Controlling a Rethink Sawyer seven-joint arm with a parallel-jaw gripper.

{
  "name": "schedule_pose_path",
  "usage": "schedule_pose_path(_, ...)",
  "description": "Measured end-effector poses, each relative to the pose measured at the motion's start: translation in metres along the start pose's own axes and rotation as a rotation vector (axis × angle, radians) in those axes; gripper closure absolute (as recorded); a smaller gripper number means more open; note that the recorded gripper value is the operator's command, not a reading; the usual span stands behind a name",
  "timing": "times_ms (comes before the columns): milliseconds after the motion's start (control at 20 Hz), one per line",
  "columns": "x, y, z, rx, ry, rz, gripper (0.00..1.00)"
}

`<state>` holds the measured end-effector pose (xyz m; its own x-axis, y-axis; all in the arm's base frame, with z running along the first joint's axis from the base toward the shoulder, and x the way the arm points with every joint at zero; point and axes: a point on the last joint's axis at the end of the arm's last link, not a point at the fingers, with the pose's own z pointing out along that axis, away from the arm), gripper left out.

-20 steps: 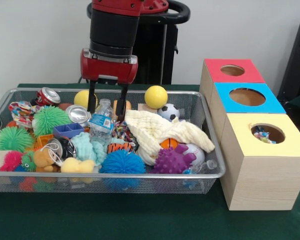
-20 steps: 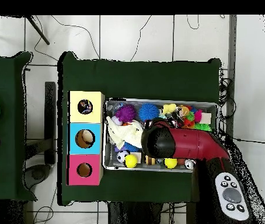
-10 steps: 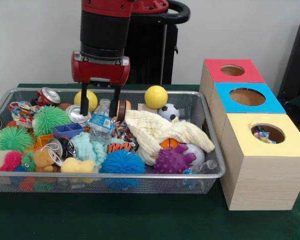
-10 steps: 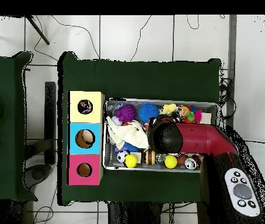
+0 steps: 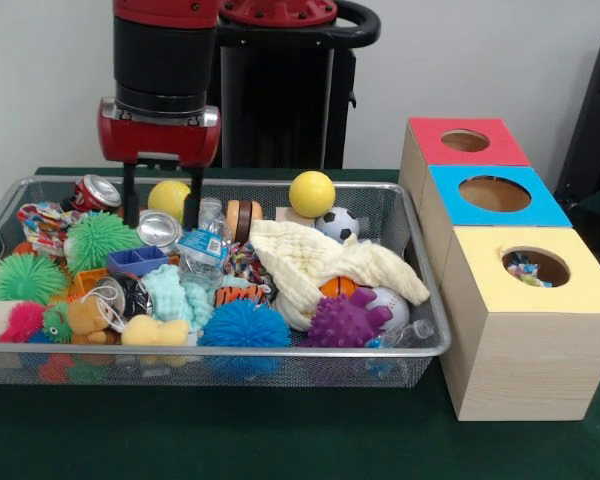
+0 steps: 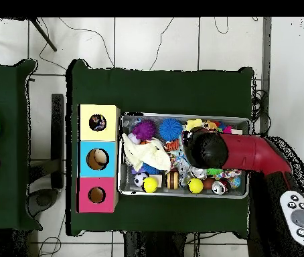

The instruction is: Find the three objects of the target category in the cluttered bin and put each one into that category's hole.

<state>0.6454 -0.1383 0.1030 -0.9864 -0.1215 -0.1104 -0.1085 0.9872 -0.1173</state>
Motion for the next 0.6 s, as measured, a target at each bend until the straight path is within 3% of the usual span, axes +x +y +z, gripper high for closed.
schedule_pose_path(350,-0.011,-0.031,-0.006,-0.008,0.01,0.002,0.0)
schedule_pose_path(600,-0.019,-0.054,-0.009,0.0,0.003,-0.031,0.0)
